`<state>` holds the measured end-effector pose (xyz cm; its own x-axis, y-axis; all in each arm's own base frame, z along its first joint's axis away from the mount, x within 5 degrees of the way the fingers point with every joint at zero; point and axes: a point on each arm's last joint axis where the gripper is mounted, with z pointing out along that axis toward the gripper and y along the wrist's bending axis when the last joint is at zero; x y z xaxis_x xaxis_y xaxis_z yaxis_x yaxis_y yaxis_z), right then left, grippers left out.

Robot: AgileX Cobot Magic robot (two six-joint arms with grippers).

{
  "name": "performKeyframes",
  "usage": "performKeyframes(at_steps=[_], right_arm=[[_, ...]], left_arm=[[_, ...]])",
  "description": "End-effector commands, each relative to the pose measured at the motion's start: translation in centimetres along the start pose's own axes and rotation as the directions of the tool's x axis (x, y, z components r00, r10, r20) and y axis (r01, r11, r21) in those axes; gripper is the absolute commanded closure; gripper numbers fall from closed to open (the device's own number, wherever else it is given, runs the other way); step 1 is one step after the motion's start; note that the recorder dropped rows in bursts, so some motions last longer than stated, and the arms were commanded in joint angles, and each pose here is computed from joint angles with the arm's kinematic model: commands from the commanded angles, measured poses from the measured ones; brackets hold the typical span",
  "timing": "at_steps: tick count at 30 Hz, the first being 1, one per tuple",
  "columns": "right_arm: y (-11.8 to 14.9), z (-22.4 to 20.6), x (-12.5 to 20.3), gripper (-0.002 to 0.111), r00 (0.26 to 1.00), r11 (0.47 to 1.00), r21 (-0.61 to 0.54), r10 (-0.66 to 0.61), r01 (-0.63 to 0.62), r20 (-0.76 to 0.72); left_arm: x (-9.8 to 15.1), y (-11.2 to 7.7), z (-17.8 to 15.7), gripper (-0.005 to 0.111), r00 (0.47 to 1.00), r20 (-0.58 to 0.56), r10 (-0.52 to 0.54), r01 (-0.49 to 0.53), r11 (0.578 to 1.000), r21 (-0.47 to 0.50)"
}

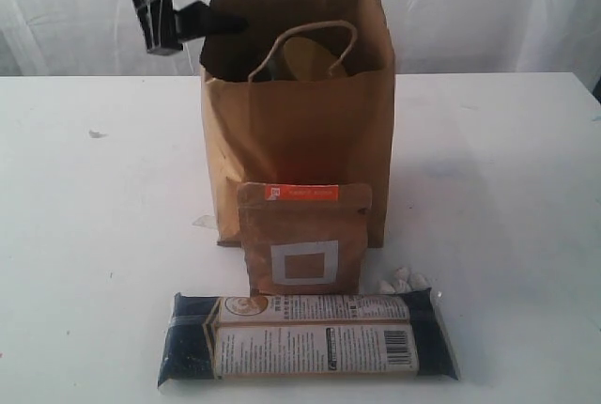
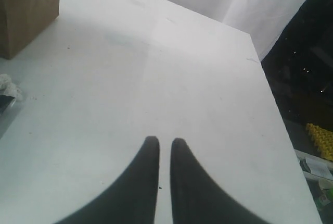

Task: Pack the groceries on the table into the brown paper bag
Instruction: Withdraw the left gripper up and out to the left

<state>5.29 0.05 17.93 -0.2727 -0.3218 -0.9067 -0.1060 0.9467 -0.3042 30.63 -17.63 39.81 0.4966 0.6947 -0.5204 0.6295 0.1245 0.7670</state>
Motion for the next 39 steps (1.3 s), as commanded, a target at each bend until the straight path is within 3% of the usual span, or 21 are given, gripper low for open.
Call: performKeyframes(at_steps=[1,14,18,23,26,28,32,36,39], right_arm=[[0.0,0.0,0.0,0.1,1.0,1.0,0.0,0.004,-0.004,0.013],[0.0,0.0,0.0,0.1,1.0,1.0,0.0,0.004,-0.004,0.013],[0.0,0.0,0.0,0.1,1.0,1.0,0.0,0.004,-0.004,0.013],[0.0,0.0,0.0,0.1,1.0,1.0,0.0,0.004,-0.004,0.013],[0.0,0.0,0.0,0.1,1.0,1.0,-0.001,0.007,-0.007,0.013],[0.0,0.0,0.0,0.1,1.0,1.0,-0.003,0.011,-0.011,0.013],[0.0,0.0,0.0,0.1,1.0,1.0,-0.003,0.011,-0.011,0.013],[0.0,0.0,0.0,0.1,1.0,1.0,-0.003,0.011,-0.011,0.013],[0.0,0.0,0.0,0.1,1.0,1.0,-0.003,0.011,-0.011,0.013]], left_arm=[[-1.8,1.1,-2.5,0.002,0.999,0.043,-0.004,0.008,0.995,-0.096],[-5.2,2.5,-9.0,0.004,0.981,0.141,-0.137,0.169,0.953,-0.25],[-5.0,2.6,-9.7,0.028,0.974,0.111,-0.2,0.223,0.937,-0.269],[-4.4,1.3,-9.4,0.076,0.935,0.036,-0.353,0.354,0.925,-0.136],[-3.7,-0.3,-9.3,0.105,0.919,-0.096,-0.383,0.385,0.923,-0.001],[-2.8,-1.2,-9.4,0.107,0.888,-0.224,-0.4,0.42,0.906,0.049],[-0.9,-2.6,-10.0,0.107,0.742,-0.481,-0.467,0.55,0.835,0.038],[-1.0,-3.1,-10.1,0.107,0.721,-0.503,-0.476,0.585,0.807,0.075],[-2.1,-3.7,-10.0,0.107,0.731,-0.453,-0.511,0.635,0.752,0.177]])
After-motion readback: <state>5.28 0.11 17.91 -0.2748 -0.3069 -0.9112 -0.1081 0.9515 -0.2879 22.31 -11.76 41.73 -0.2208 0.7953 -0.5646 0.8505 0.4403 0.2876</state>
